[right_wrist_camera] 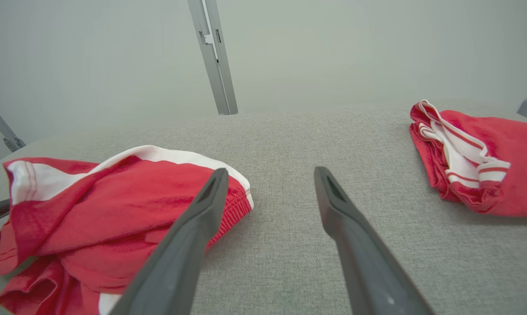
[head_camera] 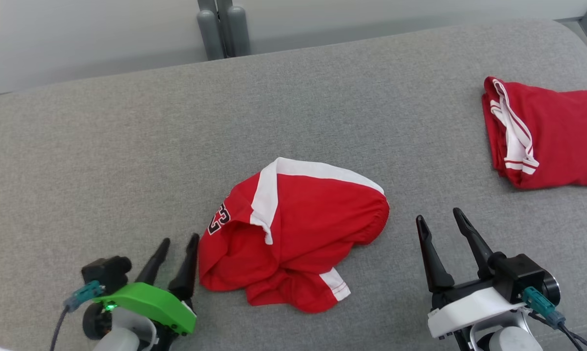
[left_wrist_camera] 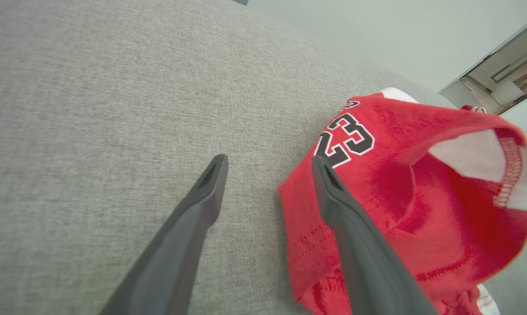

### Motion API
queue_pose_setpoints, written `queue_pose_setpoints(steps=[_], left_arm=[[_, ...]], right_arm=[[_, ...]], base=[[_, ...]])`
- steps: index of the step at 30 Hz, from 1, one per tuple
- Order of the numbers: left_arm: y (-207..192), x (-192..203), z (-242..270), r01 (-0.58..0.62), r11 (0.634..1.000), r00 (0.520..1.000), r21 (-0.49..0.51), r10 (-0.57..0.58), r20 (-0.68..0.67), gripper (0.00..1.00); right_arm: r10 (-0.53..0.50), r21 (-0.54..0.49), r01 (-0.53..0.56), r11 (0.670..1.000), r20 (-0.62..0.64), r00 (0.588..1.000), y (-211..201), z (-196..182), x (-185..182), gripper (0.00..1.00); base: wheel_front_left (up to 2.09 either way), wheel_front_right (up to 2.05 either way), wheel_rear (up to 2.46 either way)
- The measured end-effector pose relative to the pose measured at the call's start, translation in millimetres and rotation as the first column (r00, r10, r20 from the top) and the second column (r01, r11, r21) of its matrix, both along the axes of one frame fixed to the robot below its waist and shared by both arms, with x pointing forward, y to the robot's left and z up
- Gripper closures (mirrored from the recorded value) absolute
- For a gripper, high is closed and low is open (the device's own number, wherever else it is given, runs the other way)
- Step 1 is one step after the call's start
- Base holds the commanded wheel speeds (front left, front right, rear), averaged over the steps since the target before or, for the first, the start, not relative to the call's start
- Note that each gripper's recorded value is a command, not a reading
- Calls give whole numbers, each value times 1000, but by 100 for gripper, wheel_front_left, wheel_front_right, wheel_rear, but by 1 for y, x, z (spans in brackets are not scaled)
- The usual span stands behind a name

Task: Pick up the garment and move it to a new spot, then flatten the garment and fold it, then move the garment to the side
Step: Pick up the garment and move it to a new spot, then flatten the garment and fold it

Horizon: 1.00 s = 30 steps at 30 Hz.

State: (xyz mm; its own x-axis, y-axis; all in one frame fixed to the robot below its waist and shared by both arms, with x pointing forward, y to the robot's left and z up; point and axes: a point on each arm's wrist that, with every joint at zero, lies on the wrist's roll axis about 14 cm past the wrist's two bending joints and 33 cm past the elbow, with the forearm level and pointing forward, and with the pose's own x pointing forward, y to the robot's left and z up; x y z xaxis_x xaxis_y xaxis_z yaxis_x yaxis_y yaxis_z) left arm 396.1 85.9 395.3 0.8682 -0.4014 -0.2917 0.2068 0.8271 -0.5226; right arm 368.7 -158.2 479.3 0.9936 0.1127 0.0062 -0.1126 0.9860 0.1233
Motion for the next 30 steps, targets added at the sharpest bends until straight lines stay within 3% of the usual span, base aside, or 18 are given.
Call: queue_pose_setpoints(steps=[2, 5, 8, 12, 15, 22, 30], left_arm=[[21, 6, 7, -95, 995, 995, 6, 95, 28, 0], [55, 16, 43, -270, 962, 952, -39, 272, 143, 0], [78, -11, 50, -371, 929, 911, -6, 365, 195, 0], [96, -34, 67, -414, 907, 877, 73, 376, 298, 0], [99, -58, 66, -409, 902, 881, 136, 351, 316, 0], [96, -83, 76, -401, 907, 875, 131, 336, 348, 0], [92, -84, 81, -383, 912, 875, 145, 308, 373, 0]], right_arm=[[9, -4, -9, 1000, 13, 1000, 3, 4, 1, 0], [12, -12, -12, 1000, 29, 1000, 3, 9, 1, 0], [30, -26, -30, 999, 27, 999, 8, 8, -6, 0], [42, -50, -40, 998, 38, 998, 6, 12, -10, 0], [39, -59, -37, 998, 38, 998, 2, 12, -17, 0], [53, -63, -50, 997, 52, 997, 7, 16, -26, 0], [58, -48, -55, 997, 55, 997, 12, 17, -29, 0]], base=[[0, 0, 0], [0, 0, 0], [0, 0, 0], [0, 0, 0], [0, 0, 0], [0, 0, 0], [0, 0, 0]])
